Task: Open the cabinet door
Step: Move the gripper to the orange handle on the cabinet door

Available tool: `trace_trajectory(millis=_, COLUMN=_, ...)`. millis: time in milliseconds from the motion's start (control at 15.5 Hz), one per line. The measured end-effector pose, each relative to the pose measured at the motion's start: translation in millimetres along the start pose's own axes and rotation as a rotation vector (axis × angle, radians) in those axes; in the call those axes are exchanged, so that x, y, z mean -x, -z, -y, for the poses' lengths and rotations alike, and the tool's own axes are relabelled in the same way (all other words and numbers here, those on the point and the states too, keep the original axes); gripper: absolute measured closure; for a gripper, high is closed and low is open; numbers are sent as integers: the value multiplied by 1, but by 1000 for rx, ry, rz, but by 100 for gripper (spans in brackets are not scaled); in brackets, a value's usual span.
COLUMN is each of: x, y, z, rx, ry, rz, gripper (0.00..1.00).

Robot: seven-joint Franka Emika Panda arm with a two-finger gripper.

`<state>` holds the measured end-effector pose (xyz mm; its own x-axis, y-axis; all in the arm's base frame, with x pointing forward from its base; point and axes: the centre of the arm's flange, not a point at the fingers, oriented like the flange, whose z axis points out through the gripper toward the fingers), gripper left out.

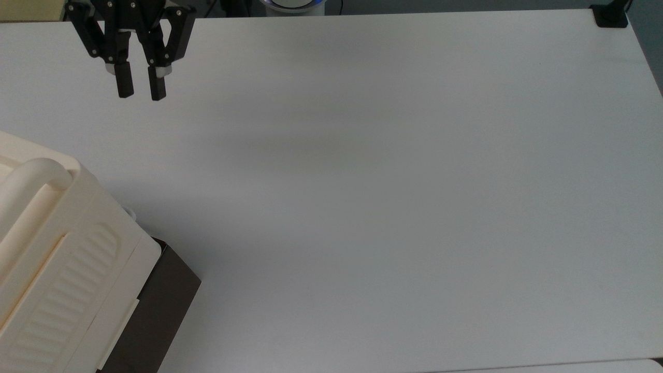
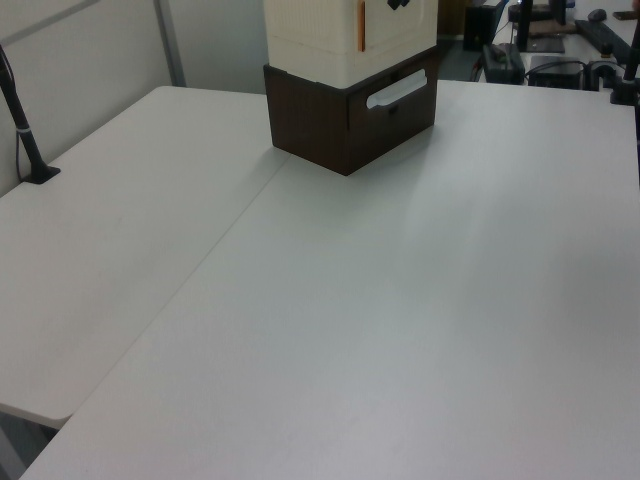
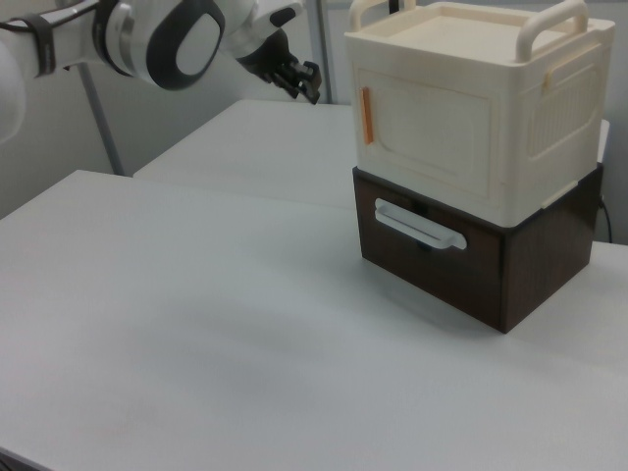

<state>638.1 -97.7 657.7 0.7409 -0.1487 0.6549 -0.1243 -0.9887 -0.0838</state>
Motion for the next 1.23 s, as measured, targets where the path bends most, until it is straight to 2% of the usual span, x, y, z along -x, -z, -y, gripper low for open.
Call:
trace_trajectory(millis=645, x=-7, y=-51, z=-7, rx=26, ry=-42, rz=-203, gripper=55)
trace_trajectory(millis=1226, x=-4, y=-70, z=-20, rx=62, ry=-30, rz=-223, gripper=56)
